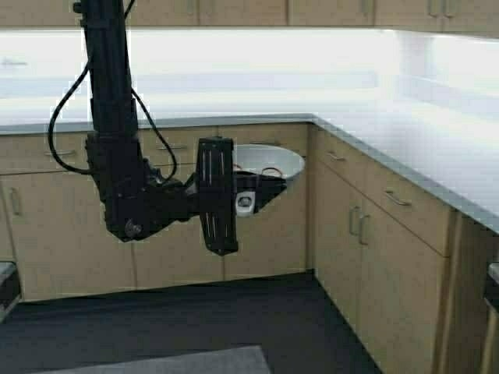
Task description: Wash the pan
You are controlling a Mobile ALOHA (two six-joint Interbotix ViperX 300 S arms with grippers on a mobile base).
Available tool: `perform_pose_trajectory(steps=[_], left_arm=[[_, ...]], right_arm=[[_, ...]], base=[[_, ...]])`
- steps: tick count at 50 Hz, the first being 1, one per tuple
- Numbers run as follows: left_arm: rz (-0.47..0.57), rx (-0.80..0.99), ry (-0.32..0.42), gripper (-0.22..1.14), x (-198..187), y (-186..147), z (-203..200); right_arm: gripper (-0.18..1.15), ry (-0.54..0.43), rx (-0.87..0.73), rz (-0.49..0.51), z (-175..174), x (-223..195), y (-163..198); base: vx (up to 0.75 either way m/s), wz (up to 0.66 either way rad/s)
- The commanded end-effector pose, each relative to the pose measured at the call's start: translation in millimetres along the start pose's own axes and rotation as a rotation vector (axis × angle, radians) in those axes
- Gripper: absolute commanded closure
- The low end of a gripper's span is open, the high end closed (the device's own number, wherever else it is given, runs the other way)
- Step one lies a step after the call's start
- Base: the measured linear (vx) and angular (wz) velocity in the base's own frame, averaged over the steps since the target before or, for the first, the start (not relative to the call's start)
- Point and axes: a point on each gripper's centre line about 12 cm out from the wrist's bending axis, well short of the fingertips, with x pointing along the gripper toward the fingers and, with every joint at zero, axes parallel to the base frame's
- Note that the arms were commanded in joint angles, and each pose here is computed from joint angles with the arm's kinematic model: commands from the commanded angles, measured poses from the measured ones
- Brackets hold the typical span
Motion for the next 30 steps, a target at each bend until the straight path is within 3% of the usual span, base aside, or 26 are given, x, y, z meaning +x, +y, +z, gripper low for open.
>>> perform_pose_trajectory(steps=[1, 30], left_arm=[[-0.069, 0.030, 0.012, 0.90, 7.7, -22.1, -1.5], [-0.078, 0.026, 0.010, 0.90, 11.8, -20.2, 0.1]], right_arm=[[0.91, -0.009, 0.002, 0.000, 3.5, 1.2, 0.0], [0.91, -0.008, 0.002, 0.002, 2.5, 0.8, 0.4]], base=[[0.08, 0.65], [0.11, 0.75]])
